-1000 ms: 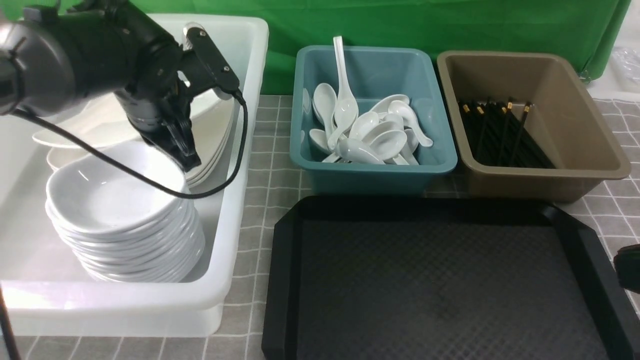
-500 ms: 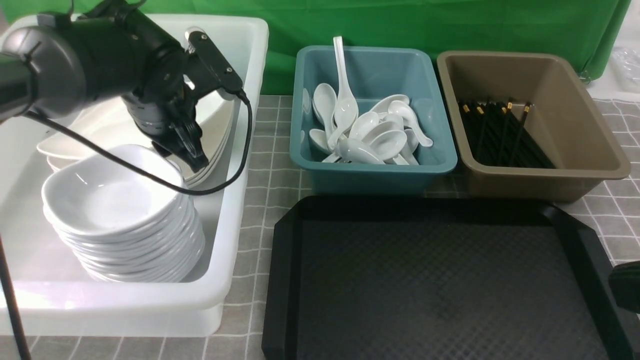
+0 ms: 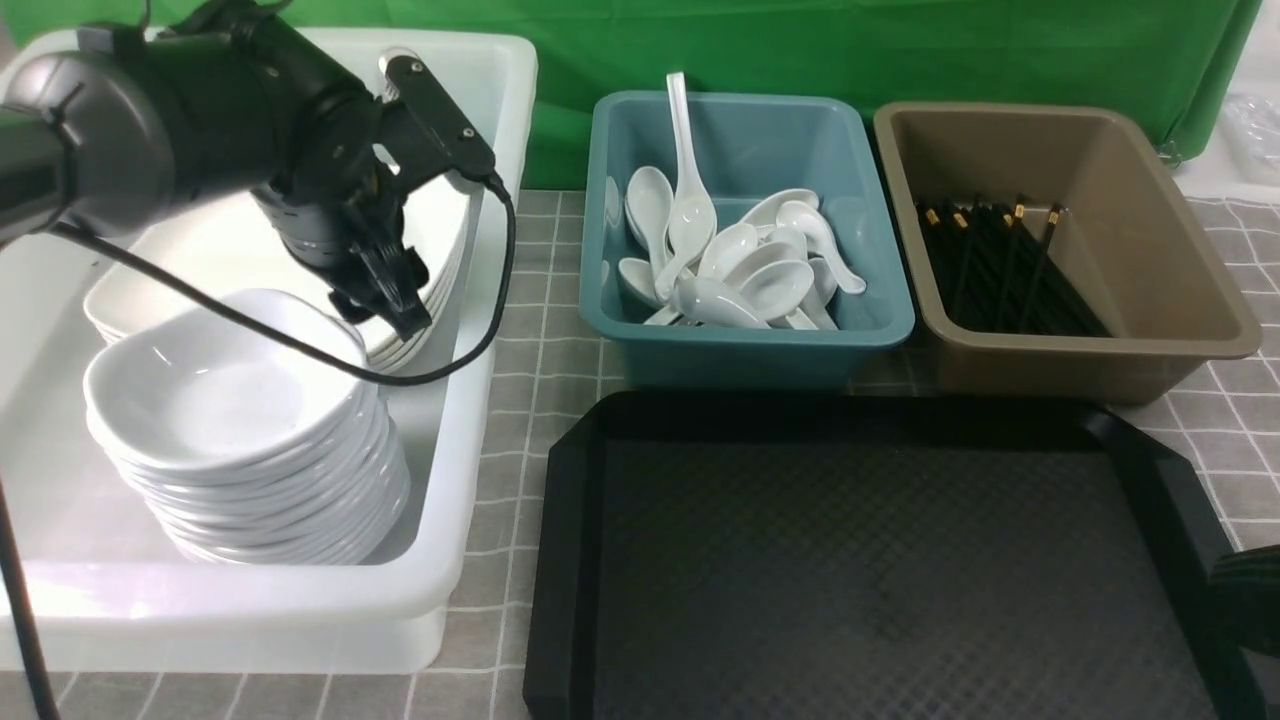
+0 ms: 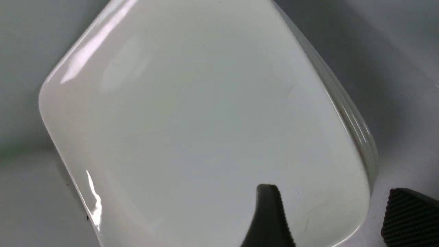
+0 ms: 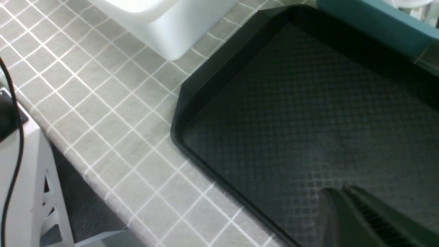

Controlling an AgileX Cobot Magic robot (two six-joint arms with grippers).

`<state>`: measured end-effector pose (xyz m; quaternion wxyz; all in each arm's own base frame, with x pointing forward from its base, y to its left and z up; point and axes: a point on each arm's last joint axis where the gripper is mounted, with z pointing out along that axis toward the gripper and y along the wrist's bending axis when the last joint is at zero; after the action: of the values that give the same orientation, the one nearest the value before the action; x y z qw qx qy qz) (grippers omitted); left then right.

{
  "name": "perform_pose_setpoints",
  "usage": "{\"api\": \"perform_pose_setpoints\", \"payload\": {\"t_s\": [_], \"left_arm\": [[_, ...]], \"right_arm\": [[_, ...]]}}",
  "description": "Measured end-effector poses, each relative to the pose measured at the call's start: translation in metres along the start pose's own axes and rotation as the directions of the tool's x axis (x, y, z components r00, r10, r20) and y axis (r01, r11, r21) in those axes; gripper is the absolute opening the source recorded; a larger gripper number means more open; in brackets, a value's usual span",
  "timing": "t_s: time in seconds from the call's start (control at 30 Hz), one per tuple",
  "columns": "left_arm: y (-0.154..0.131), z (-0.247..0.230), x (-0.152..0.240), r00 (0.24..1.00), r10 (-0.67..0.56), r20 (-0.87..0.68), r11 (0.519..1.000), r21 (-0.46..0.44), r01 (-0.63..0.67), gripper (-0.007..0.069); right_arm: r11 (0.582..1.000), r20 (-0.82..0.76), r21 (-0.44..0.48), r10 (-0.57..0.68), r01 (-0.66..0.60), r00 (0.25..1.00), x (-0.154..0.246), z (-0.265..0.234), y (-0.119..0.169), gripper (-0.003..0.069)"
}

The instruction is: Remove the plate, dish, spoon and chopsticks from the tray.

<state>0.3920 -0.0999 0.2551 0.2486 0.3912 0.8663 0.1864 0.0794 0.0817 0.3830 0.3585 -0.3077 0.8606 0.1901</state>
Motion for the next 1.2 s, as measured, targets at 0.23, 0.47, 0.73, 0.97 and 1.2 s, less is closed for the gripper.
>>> {"api": "perform_pose_setpoints", "payload": {"t_s": [0.23, 0.47, 0.73, 0.97, 1.2], "left_arm": [[0.010, -0.043, -0.003, 0.987, -0.108, 0.118, 0.994, 0.017, 0.107, 0.0382], [0.018, -0.166, 0.011, 0.808, -0.371, 0.457, 0.928, 0.206, 0.310, 0.0069], [-0.029, -0.259, 0.095, 0.484, -0.424, 0.765, 0.902, 0.311, 0.299, 0.0002], [-0.081, -0.255, 0.166, 0.353, -0.453, 0.819, 0.878, 0.341, 0.336, 0.0003], [-0.105, -0.246, 0.201, 0.393, -0.306, 0.867, 0.932, 0.187, 0.311, 0.0003]], "right_arm": [[1.000, -0.001, -0.010, 0.001, -0.001, 1.000, 0.000, 0.000, 0.001, 0.0046], [1.000, 0.000, -0.010, -0.012, 0.012, 1.000, 0.000, 0.000, 0.001, 0.0056], [1.000, 0.001, 0.007, -0.006, 0.006, 1.000, 0.000, 0.000, -0.001, 0.0059], [1.000, 0.001, 0.014, 0.025, -0.025, 1.000, 0.000, 0.000, -0.001, 0.0065], [0.999, 0.022, 0.009, 0.031, -0.031, 0.999, -0.002, 0.000, -0.001, 0.0091]]}}
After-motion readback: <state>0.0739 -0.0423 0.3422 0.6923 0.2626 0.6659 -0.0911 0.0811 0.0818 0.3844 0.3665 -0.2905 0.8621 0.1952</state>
